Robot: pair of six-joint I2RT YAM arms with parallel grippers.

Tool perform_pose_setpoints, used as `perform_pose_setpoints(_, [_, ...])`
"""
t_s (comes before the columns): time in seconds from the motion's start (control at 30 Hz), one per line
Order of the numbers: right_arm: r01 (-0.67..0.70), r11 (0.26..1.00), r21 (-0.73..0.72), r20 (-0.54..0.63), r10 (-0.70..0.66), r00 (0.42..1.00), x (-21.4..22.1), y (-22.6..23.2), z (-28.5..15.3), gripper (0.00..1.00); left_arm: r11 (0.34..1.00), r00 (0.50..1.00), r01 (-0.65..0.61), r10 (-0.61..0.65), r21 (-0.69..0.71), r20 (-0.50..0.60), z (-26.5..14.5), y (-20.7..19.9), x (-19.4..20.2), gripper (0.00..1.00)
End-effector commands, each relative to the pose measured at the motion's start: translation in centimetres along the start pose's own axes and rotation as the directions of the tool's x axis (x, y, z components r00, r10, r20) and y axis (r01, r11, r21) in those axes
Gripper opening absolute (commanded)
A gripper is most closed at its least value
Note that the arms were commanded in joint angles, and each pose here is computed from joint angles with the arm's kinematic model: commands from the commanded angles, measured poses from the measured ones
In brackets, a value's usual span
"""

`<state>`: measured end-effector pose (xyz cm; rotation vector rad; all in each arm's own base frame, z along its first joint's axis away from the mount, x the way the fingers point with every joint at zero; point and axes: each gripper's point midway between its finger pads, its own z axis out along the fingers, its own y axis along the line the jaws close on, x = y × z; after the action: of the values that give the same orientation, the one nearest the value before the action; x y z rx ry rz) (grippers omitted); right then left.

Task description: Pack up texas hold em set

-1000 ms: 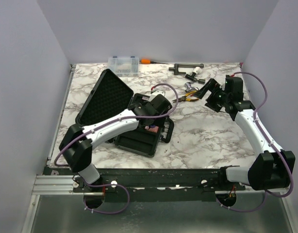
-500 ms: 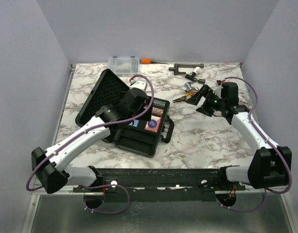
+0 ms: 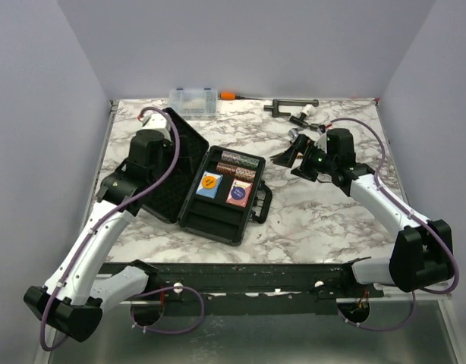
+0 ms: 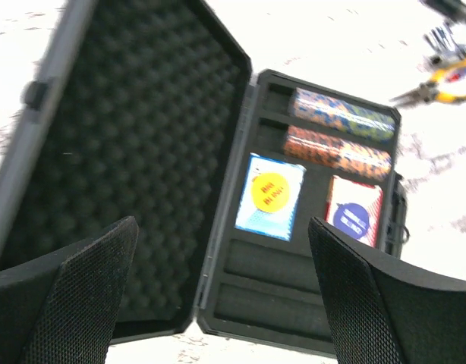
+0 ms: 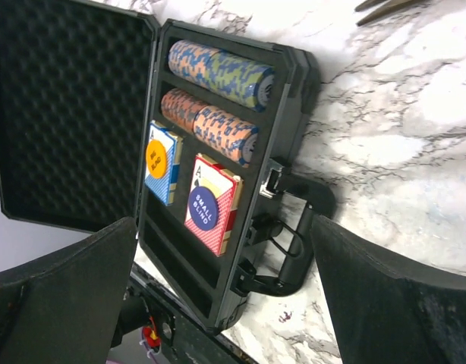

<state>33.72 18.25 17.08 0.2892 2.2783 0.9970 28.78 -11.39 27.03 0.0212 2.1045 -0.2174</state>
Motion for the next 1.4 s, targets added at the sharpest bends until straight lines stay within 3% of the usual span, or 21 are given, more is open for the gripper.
perform_pose_setpoints(0.0, [0.032,0.999,-0.014,0.057,-0.031,0.998,-0.8,0.8,0.7,1.0,0.997,0.997,0.068,-0.067,-0.03,0.034,-0.4,3.5,-1.6,0.92])
perform_pose_setpoints(0.3, [0.033,0.999,-0.01,0.045,-0.033,0.998,1.0,-0.6,0.7,1.0,0.955,0.95,0.295,-0.29,-0.021,0.117,0.1,7.9,-4.1,0.86])
perform_pose_setpoints(0.67, [0.007,0.999,0.035,0.013,-0.007,1.0,2.2,-2.2,1.1,1.0,0.862,0.855,0.503,-0.487,-0.061,0.177,1.1,14.6,-6.3,0.66])
perform_pose_setpoints(0.8, [0.007,0.998,0.06,0.018,-0.009,1.0,2.3,-2.9,1.2,1.0,0.819,0.821,0.567,-0.556,-0.08,0.129,2.8,17.0,-4.9,0.59])
perform_pose_setpoints(0.97, [-0.018,0.994,0.111,0.031,0.015,0.999,2.5,-4.1,1.3,1.0,0.757,0.764,0.645,-0.64,-0.11,0.075,4.5,20.3,-2.9,0.4])
perform_pose_setpoints(1.37, [-0.01,0.992,0.129,-0.015,0.012,1.0,3.9,-5.2,1.5,1.0,0.705,0.696,0.698,-0.709,-0.123,-0.113,8.2,20.5,2.1,0.25])
